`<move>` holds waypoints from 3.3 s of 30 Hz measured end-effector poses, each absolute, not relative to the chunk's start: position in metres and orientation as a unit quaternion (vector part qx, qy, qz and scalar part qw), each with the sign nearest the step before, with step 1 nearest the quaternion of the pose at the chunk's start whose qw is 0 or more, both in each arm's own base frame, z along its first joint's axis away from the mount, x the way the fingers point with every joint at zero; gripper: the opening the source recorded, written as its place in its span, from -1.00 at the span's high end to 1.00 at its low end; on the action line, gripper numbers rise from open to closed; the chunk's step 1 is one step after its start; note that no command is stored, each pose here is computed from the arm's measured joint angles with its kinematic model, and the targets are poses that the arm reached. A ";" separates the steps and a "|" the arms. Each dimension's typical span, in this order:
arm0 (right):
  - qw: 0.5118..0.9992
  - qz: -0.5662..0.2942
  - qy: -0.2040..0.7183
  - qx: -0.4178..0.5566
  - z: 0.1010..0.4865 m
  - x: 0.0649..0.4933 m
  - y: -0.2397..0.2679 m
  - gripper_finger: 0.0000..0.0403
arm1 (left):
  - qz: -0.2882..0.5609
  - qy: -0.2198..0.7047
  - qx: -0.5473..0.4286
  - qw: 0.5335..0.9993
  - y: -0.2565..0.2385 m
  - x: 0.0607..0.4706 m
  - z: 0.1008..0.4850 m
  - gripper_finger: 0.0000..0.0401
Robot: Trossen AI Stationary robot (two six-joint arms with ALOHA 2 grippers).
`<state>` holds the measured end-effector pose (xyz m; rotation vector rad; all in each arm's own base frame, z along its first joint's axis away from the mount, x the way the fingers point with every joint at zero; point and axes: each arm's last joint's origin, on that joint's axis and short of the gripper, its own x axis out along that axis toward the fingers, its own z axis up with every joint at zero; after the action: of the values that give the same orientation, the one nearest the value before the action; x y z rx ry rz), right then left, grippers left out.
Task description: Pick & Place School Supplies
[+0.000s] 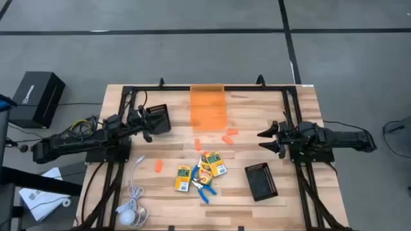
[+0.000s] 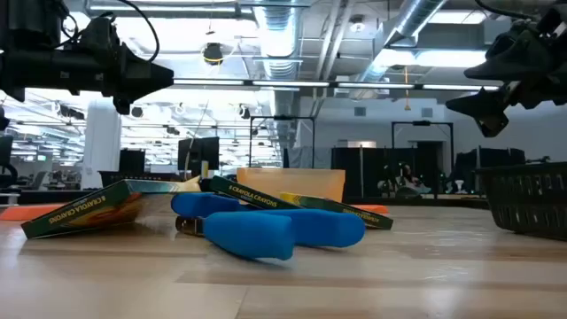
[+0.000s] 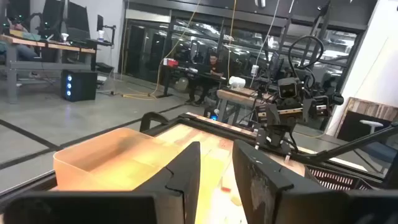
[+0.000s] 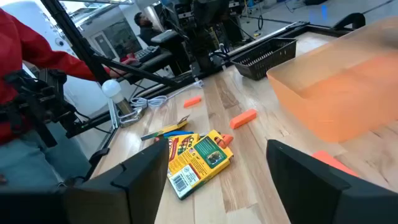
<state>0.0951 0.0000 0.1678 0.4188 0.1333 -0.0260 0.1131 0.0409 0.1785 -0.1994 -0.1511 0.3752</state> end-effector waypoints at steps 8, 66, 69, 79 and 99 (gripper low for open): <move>0.976 -0.013 0.066 0.208 0.168 0.095 0.000 -0.29 | 0.186 -0.075 -0.099 0.975 0.041 0.113 0.178 0.55; 0.976 -0.013 0.066 0.208 0.168 0.095 0.000 -0.29 | 0.186 -0.075 -0.099 0.975 0.041 0.113 0.179 0.55; 0.976 -0.013 0.066 0.208 0.168 0.095 0.000 -0.29 | 0.186 -0.075 -0.099 0.975 0.041 0.113 0.178 0.55; 0.976 -0.013 0.066 0.208 0.168 0.095 0.000 -0.29 | 0.185 -0.084 -0.098 0.974 0.041 0.113 0.180 0.55; 0.943 -0.034 -0.317 0.097 0.238 0.077 -0.004 -0.29 | 0.121 -0.215 -0.346 0.905 0.040 0.109 0.198 0.55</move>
<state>0.0771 -0.0038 0.2379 0.1971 -0.6457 -0.0700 0.1092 0.0396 0.1975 -0.7141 -0.4448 0.2502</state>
